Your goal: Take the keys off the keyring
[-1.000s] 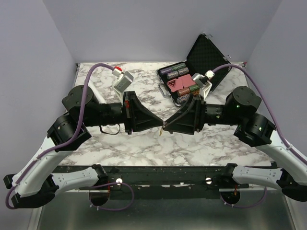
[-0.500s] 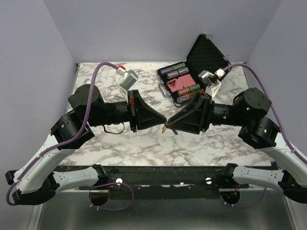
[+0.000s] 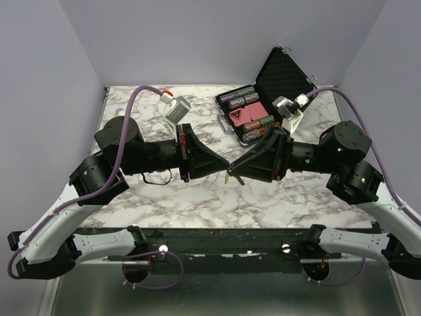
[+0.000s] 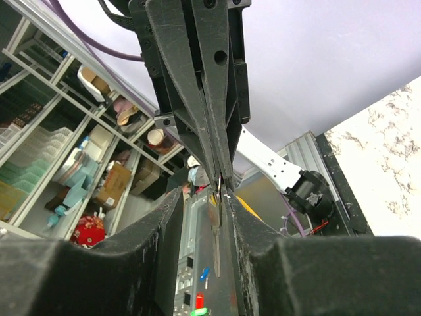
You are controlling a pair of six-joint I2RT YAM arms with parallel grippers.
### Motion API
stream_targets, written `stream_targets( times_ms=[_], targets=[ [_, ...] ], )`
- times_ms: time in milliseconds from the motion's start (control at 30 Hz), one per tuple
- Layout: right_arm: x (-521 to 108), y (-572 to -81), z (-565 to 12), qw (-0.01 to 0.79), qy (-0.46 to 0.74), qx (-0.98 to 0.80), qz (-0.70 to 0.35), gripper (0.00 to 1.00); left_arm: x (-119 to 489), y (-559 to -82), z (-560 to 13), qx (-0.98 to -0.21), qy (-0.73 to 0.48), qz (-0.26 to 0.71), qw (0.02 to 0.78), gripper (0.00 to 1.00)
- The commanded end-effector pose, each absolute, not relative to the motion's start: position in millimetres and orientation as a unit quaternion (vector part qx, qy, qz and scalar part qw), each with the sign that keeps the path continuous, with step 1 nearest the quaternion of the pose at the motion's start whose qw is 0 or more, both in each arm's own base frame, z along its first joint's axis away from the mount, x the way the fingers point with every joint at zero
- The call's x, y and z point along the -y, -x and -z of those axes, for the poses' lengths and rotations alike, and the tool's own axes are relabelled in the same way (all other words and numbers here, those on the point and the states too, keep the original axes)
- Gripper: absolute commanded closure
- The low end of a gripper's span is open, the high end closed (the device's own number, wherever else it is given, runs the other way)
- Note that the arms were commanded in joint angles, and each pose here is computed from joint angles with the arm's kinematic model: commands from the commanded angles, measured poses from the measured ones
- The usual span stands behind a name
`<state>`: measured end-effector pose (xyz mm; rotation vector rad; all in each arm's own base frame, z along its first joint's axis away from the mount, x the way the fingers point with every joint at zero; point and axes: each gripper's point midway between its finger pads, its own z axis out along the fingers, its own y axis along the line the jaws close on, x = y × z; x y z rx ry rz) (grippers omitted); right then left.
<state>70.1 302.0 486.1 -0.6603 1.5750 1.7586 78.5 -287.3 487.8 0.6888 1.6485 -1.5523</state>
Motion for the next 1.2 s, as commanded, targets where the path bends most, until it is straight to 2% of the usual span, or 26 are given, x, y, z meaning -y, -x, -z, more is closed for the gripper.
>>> stream_targets(
  times_ms=[0, 667, 833, 933, 1167],
  targets=[
    [-301, -70, -488, 0.347, 0.250, -0.599, -0.677, 0.64, 282, -78, -497, -0.639, -0.266, 0.605, 0.392, 1.00],
    [-307, -82, -480, 0.353, 0.234, -0.616, -0.664, 0.80, 282, -65, -494, -0.638, -0.280, 0.612, 0.376, 1.00],
    [-309, -87, -470, 0.348, 0.226, -0.637, -0.650, 0.89, 281, -60, -491, -0.639, -0.289, 0.610, 0.369, 1.00],
    [-310, -89, -463, 0.344, 0.225, -0.647, -0.643, 0.99, 281, -57, -486, -0.645, -0.299, 0.604, 0.359, 1.00],
    [-310, -92, -447, 0.337, 0.226, -0.670, -0.622, 0.99, 280, -49, -482, -0.651, -0.320, 0.597, 0.342, 1.00]
  ],
)
